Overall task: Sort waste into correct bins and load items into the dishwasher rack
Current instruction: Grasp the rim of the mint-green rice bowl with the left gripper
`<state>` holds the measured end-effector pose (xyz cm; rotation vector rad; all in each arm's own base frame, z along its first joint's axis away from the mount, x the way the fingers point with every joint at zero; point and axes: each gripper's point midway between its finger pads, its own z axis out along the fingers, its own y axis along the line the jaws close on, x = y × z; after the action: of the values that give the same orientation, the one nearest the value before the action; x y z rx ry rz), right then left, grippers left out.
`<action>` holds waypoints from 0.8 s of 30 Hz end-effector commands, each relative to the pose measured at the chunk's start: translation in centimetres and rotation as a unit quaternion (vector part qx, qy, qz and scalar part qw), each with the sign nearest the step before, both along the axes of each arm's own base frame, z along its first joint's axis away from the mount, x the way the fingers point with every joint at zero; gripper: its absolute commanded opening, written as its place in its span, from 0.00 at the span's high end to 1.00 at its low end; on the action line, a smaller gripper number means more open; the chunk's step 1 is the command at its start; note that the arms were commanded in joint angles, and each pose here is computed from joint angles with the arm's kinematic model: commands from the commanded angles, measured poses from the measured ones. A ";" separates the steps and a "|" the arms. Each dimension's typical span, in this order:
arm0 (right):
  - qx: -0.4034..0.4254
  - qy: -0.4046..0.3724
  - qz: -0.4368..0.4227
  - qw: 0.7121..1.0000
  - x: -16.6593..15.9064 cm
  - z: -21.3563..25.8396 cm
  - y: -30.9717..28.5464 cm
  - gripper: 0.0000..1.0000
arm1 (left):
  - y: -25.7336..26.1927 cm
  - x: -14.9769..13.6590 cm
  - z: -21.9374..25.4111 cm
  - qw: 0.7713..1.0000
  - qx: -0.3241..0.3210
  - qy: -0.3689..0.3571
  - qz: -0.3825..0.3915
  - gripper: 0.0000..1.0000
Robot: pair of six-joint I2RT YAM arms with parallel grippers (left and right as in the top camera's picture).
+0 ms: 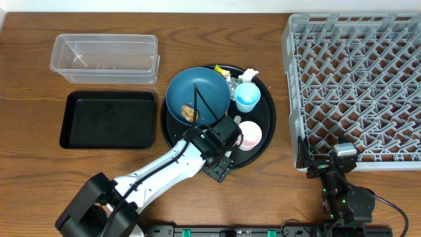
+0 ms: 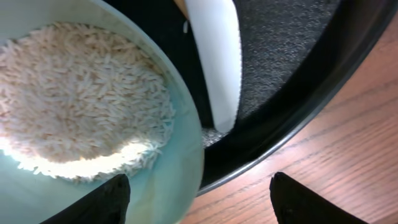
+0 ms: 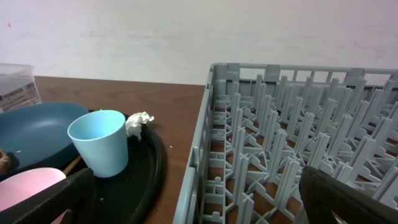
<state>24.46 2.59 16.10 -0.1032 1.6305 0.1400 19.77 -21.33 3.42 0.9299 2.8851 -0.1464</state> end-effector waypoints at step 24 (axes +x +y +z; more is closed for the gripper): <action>0.006 0.004 -0.004 1.000 0.0 -0.2 -0.2 0.01 | 0.1 1.3 -0.7 1.000 0.019 -0.021 0.006 0.78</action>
<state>24.46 2.60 16.10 -0.1031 1.6306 0.1406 20.64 -21.14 2.68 0.9079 2.8733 -0.0865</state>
